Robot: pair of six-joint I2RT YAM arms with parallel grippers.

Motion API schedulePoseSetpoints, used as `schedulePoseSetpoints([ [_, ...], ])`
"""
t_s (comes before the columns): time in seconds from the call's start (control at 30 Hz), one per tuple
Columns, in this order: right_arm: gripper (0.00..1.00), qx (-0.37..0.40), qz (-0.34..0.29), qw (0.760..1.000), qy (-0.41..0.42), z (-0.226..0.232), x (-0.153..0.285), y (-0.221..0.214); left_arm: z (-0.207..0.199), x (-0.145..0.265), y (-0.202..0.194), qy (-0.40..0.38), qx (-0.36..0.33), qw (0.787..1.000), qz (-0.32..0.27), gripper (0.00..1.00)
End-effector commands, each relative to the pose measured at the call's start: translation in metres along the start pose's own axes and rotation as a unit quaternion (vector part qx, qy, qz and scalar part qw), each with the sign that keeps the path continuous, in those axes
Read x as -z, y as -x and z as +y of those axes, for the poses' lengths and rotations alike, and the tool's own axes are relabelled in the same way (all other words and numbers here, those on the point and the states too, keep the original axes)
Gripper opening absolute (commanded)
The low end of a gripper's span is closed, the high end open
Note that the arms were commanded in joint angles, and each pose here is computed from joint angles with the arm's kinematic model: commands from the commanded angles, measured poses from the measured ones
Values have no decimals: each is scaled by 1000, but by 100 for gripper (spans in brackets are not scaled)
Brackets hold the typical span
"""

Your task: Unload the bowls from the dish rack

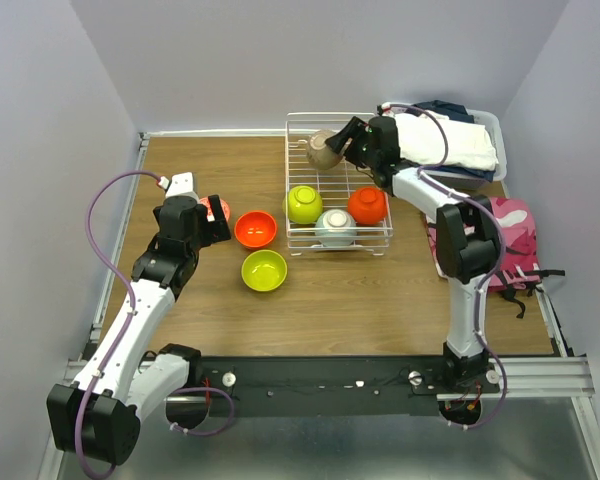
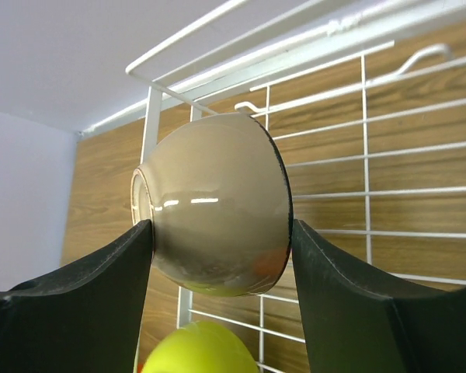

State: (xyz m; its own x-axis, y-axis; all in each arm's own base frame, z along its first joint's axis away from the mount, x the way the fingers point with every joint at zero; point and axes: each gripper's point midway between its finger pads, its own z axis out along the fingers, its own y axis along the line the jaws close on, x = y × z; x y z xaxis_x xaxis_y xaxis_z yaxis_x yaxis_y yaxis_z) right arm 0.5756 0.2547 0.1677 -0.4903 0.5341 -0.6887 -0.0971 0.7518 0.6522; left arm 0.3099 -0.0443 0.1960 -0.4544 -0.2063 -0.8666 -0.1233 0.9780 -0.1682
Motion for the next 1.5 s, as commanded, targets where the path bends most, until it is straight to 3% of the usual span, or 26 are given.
schedulePoseSetpoints([
  [0.0, 21, 107, -54, 993, 20, 31, 31, 49, -4, 6, 12, -9, -2, 1000, -21, 99],
  [0.4, 20, 313, -55, 948, 15, 41, 78, 57, -9, 4, 9, -22, -1, 1000, -12, 99],
  [0.83, 20, 508, -32, 861, -15, 48, 85, 24, -11, 2, 5, -25, -1, 1000, -4, 99],
  [1.47, 19, 667, -65, 733, -117, 52, 74, 4, -12, 2, 4, -28, -1, 1000, -2, 99],
])
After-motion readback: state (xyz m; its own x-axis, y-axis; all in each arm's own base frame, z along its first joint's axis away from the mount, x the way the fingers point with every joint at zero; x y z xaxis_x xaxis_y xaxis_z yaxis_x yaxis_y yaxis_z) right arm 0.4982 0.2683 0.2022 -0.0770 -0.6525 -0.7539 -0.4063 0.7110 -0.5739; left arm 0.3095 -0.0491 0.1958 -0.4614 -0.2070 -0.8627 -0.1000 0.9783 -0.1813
